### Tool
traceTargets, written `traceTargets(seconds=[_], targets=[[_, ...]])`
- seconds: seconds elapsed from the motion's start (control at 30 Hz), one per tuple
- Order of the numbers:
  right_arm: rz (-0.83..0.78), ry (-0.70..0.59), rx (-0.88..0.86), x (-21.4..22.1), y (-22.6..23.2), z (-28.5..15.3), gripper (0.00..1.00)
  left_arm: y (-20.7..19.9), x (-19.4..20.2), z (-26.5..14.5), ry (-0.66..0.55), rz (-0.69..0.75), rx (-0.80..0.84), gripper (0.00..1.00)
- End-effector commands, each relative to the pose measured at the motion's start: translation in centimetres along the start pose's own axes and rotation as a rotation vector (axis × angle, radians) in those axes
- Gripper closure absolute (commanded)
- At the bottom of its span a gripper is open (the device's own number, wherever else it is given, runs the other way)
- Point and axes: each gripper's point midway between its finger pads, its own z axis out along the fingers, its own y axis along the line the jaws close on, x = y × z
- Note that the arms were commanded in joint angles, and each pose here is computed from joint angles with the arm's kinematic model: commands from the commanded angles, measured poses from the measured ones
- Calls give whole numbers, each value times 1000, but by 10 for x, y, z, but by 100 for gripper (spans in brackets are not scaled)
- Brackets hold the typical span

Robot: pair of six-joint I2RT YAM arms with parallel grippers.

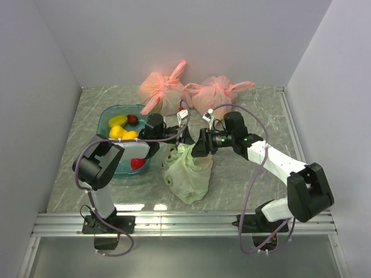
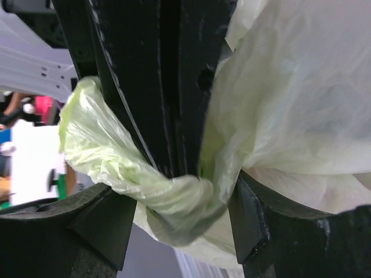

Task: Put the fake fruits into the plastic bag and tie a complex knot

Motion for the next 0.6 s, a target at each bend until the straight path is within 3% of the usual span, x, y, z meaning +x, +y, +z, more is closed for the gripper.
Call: traceTargets(seconds=[0.0,0.23,0.37,0.57], targets=[[-50,-99,-57,-41,21,17,33,-29,4,12,37,98,106,99],[-18,-135,-184,-51,47,24,31,-20,3,17,3,109,121,99],[-19,-132,-129,-53,43,29,30,-7,-1,21,-21,122,68,99],[-107,-140,28,-53,19,25,31,-7,11,27,49,122,72,99]])
